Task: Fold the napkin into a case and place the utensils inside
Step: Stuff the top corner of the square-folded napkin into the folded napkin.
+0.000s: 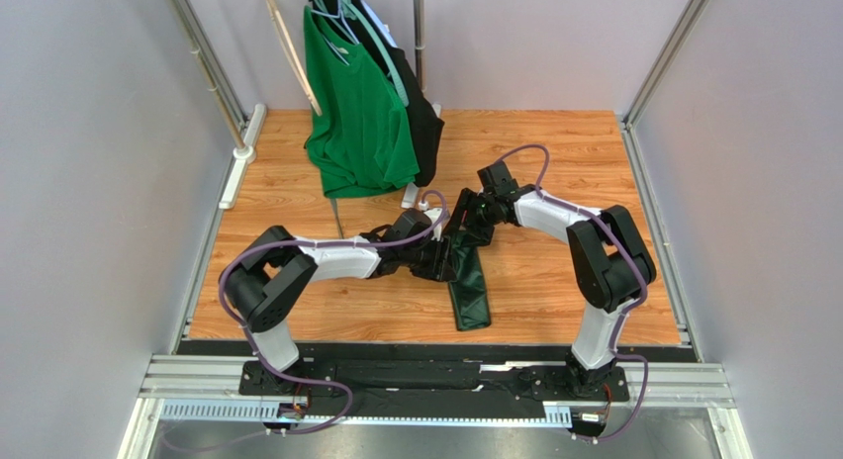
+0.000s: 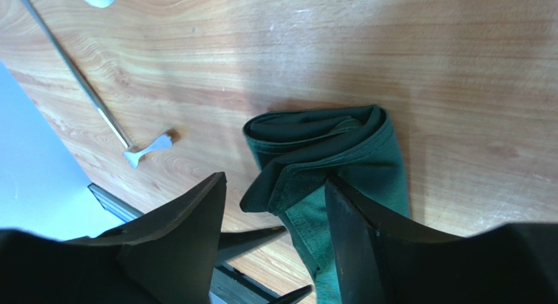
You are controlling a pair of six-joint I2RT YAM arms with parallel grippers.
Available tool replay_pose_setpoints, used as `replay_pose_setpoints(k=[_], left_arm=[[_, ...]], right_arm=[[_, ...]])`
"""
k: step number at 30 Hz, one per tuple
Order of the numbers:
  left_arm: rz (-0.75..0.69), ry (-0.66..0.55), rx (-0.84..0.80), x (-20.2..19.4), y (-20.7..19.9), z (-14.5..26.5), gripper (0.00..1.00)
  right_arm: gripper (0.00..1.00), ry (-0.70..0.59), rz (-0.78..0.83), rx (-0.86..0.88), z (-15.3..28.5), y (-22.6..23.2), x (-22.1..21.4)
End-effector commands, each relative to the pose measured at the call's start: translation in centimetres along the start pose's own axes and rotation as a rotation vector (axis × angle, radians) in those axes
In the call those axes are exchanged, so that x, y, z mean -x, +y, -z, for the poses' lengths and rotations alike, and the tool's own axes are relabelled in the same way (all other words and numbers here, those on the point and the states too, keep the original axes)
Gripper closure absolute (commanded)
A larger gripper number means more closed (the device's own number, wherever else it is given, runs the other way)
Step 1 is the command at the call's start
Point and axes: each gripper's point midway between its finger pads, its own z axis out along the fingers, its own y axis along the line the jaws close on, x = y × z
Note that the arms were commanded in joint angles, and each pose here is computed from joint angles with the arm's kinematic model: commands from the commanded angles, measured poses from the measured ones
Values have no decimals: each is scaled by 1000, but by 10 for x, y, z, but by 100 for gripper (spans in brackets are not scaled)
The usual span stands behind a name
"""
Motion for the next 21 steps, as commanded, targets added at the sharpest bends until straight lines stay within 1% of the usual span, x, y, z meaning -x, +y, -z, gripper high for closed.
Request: replay_pose_setpoints(k=[1,3,4,5,7,8,11,12,14,15,16,17,18,19,20,21], left_arm=[[3,-25,8,16,-2,30,39],[29,-36,14,25,2,35,41],[31,-36,-6,31,-2,37,45],[40,-37,-17,34,-3,38,51],[51,-49,-74,47,-14,40,55],[63,-42,-91,50,-17,38,60],[66,-64,-153,67,-33,37,65],[59,-78,-170,76,-39,39,65],[60,-56,-204,78,-45,34,65],[55,-59,-231,85,-53,35,65],[57,-39,-259,84,-58,33,65],[74,-28,-272,84,-58,24,67],[74,-32,-293,91,-63,22,70],[78,-24,-298,91,-64,18,72],[92,-7,-288,88,-58,8,75],[94,-10,-286,92,-58,4,78]], right_arm=[[34,-65,65,106,29,20,11],[33,-67,63,126,39,20,7],[33,-70,70,131,43,19,6],[32,-91,82,137,53,21,6],[30,-98,68,129,56,12,3],[29,-105,70,158,57,16,4],[30,-53,35,181,48,10,-6],[31,-59,38,189,49,11,-6],[34,-72,29,165,54,-3,-9],[36,-102,47,181,67,0,-8],[40,-101,34,159,69,-15,-12],[44,-91,32,158,73,-19,-17],[53,-73,51,170,76,-23,-24],[58,-59,66,196,80,-20,-32],[62,-5,69,234,77,-23,-50],[68,23,65,258,76,-22,-59]])
